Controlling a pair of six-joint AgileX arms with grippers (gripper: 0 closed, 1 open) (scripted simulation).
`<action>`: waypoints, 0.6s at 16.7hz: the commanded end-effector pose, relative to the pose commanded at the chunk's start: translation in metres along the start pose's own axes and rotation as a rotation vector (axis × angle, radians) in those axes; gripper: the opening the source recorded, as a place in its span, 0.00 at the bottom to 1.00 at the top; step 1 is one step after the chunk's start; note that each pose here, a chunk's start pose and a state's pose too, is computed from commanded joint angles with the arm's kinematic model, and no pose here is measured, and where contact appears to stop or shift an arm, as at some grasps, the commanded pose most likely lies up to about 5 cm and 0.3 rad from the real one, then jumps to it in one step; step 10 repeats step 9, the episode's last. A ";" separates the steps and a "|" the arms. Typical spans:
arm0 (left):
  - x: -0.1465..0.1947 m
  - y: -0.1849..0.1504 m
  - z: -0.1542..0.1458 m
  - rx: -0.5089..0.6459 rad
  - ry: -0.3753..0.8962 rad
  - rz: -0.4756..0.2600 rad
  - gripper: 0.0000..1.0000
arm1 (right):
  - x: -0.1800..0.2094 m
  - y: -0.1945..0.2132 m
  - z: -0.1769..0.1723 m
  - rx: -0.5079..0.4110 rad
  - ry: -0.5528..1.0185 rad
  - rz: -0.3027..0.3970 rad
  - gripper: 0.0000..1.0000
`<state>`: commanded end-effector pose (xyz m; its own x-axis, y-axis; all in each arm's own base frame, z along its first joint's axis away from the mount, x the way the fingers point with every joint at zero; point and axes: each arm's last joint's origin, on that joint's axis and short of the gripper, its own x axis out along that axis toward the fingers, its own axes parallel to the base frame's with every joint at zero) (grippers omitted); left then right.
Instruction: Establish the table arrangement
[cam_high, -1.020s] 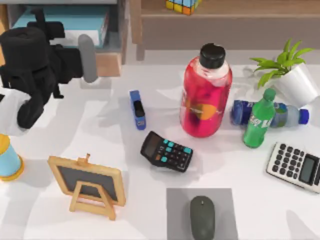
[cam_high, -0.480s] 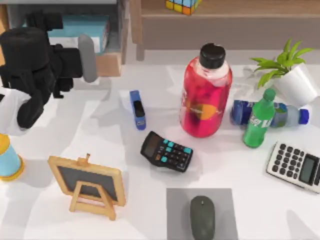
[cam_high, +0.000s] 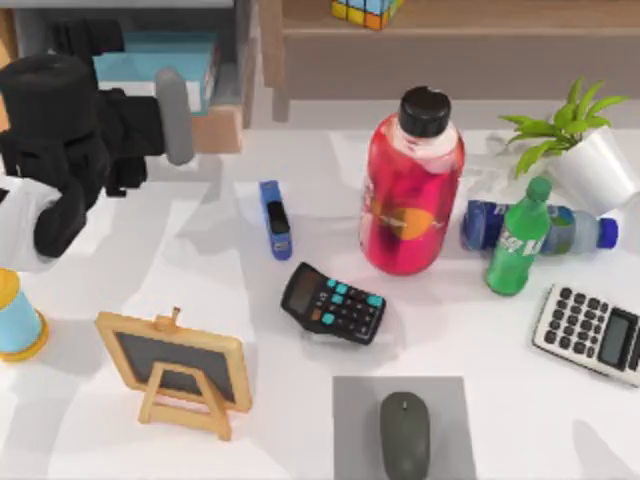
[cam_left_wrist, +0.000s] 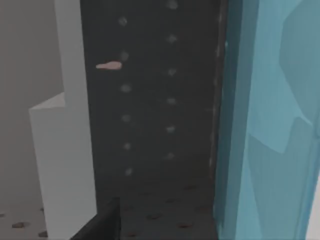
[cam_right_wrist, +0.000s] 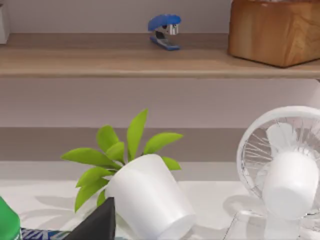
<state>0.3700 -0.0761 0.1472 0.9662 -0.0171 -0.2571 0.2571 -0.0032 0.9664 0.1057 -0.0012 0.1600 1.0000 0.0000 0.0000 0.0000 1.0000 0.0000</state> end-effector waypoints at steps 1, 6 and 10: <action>-0.003 0.001 -0.001 -0.001 0.005 0.005 1.00 | 0.000 0.000 0.000 0.000 0.000 0.000 1.00; -0.035 -0.006 -0.001 -0.003 0.004 0.011 1.00 | 0.000 0.000 0.000 0.000 0.000 0.000 1.00; -0.047 -0.013 0.000 0.000 -0.002 -0.001 1.00 | 0.000 0.000 0.000 0.000 0.000 0.000 1.00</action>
